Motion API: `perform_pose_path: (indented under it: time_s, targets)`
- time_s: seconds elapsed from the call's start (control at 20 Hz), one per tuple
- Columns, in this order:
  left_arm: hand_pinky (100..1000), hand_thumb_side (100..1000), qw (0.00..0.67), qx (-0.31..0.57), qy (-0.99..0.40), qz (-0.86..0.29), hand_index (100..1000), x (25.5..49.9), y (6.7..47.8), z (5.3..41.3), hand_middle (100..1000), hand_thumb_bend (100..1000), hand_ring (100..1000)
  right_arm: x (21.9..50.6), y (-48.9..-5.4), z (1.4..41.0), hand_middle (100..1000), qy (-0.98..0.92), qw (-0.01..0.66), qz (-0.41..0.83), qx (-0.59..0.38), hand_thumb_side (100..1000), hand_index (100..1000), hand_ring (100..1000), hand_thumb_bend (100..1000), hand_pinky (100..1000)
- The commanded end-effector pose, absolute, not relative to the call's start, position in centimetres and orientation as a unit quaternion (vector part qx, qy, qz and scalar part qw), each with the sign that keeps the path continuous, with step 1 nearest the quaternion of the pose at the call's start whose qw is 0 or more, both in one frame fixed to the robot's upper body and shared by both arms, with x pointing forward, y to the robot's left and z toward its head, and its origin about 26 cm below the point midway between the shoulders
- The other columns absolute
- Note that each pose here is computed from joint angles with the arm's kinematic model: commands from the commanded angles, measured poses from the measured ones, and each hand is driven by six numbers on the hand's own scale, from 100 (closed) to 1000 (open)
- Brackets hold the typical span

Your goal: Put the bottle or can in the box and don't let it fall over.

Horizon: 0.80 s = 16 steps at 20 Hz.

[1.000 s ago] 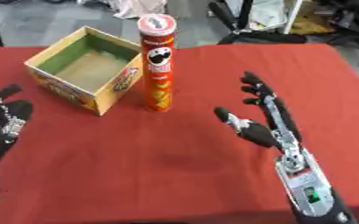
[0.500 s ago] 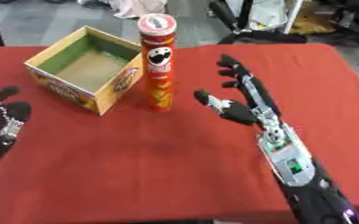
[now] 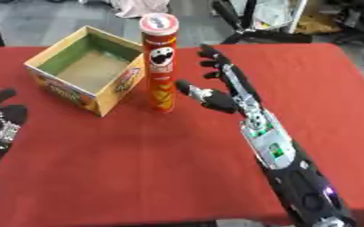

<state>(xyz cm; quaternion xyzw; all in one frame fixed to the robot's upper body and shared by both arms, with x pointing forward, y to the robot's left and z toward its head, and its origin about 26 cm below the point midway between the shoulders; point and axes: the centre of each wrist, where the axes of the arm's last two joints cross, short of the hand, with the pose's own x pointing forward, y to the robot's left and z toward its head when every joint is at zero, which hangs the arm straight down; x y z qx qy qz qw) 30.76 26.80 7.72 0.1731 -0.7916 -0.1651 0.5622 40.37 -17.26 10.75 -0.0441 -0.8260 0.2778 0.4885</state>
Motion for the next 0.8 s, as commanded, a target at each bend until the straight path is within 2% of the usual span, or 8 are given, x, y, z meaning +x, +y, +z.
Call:
perform_pose_path:
  time_s: [0.05,0.8]
  targets:
    - [792,791,0.552,0.171,-0.799,-0.167,922,30.9,26.6,8.4,873,600,789,41.0,-16.5,11.5,882,-0.833,0.475,0.280,-0.046,608,984,870,666,763]
    - [792,792,0.549,0.163,-0.802,-0.169,923,31.1,26.3,8.6,873,598,789,43.2,-13.9,11.6,879,-0.836,0.476,0.269,-0.053,605,985,869,667,762]
